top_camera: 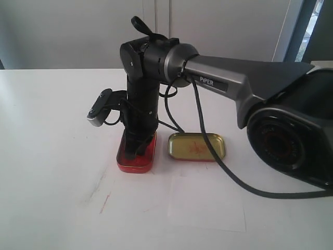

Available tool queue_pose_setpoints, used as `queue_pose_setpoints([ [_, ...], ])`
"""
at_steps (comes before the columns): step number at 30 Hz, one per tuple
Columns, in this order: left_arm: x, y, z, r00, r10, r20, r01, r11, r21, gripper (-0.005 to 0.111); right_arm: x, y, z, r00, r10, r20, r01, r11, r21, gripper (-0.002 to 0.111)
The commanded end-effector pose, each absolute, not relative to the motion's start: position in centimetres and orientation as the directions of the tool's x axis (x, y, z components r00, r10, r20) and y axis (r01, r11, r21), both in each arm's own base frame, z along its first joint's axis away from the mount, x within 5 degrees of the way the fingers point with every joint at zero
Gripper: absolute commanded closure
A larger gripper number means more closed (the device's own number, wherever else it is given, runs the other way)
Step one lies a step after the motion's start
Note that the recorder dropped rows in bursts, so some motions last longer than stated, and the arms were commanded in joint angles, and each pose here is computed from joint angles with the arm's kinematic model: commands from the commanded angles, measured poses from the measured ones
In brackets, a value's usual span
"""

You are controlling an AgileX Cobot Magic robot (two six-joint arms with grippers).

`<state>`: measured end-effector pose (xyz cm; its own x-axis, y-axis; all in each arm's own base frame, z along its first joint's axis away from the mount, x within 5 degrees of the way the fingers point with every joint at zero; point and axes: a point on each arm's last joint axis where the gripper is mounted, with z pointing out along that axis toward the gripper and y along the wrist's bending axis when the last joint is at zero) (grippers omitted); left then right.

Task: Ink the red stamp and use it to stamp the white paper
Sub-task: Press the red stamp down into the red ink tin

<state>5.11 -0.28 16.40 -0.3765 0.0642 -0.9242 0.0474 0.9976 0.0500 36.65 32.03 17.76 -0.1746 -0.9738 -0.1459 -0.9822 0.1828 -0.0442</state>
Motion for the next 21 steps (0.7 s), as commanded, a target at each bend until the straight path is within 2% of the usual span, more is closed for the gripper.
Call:
queue_pose_setpoints([
  [1, 5.1, -0.3, 16.5, -0.37, 0.063, -0.927, 0.051, 0.998, 0.047, 0.107, 36.4, 32.4, 18.3, -0.172, -0.969, -0.178, -0.984, 0.178, -0.019, 0.108],
  [21, 5.1, -0.3, 16.5, -0.37, 0.063, -0.927, 0.051, 0.998, 0.047, 0.107, 36.7, 32.6, 15.7, -0.178, -0.971, -0.16, -0.984, 0.179, 0.006, 0.108],
])
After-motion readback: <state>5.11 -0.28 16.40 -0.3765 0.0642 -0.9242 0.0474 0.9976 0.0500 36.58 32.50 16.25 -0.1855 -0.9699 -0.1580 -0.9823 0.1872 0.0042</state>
